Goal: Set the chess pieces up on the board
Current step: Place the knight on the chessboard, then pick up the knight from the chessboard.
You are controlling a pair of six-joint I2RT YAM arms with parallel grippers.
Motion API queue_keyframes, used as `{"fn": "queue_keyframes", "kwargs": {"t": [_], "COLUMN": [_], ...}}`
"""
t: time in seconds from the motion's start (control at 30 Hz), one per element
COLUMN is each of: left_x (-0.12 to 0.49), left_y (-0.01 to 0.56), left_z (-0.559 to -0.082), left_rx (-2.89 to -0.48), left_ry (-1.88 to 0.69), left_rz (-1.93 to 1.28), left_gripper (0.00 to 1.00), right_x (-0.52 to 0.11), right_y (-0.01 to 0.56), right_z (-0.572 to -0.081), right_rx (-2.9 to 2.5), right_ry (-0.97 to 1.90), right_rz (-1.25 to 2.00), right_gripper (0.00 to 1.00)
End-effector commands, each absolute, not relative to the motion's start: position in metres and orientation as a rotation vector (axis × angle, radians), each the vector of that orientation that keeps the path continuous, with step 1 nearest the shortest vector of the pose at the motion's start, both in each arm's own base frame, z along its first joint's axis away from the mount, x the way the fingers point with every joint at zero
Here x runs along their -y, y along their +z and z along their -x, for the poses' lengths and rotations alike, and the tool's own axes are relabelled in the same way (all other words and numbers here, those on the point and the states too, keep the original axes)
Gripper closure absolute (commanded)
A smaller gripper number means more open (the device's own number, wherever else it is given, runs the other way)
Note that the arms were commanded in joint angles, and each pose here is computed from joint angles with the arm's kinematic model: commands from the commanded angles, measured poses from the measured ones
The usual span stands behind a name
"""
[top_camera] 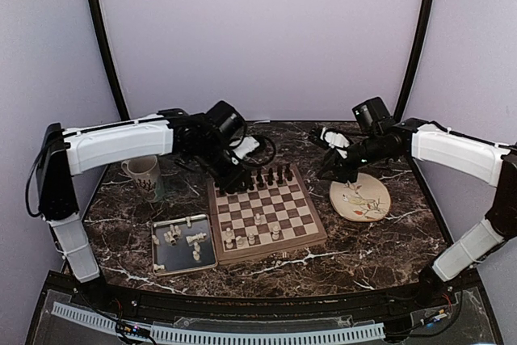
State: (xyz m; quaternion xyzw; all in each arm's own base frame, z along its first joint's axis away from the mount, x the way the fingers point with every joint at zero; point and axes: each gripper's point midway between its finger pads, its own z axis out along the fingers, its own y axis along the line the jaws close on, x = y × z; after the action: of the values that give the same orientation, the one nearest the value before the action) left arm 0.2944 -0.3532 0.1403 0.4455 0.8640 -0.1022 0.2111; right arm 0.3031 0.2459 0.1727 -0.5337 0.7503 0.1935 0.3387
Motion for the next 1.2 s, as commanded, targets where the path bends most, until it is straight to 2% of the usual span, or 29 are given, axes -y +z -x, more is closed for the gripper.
{"fn": "queue_keyframes", "kwargs": {"t": [0.0,0.13,0.27,0.43,0.73,0.9,1.17], "left_x": [0.297,0.257,0.222,0.19,0.198,0.201,0.201], "left_y": [0.208,0.24,0.268,0.277,0.273,0.274,0.272], "left_z": [-0.326,-0.339,-0.345,-0.342,-0.335,-0.333,-0.332], "left_rx": [-2.249,-2.063,-1.926,-1.847,-1.86,-1.859,-1.862], "left_ry": [-0.242,-0.214,-0.202,-0.221,-0.295,-0.317,-0.315], "left_rz": [-0.956,-0.782,-0.621,-0.51,-0.533,-0.543,-0.553], "left_gripper": [0.53,0.45,0.38,0.36,0.38,0.39,0.39], "right_x": [-0.282,-0.323,-0.365,-0.402,-0.422,-0.423,-0.418], "right_y": [0.169,0.155,0.137,0.113,0.078,0.066,0.071], "right_z": [-0.292,-0.28,-0.269,-0.256,-0.242,-0.242,-0.242], "right_rx": [-1.918,-1.878,-1.865,-1.873,-1.914,-1.954,-1.964], "right_ry": [0.471,0.514,0.577,0.603,0.558,0.534,0.517], "right_rz": [1.543,1.672,1.796,1.922,2.06,2.059,2.046], "right_gripper": [0.61,0.52,0.51,0.56,0.52,0.61,0.83]}}
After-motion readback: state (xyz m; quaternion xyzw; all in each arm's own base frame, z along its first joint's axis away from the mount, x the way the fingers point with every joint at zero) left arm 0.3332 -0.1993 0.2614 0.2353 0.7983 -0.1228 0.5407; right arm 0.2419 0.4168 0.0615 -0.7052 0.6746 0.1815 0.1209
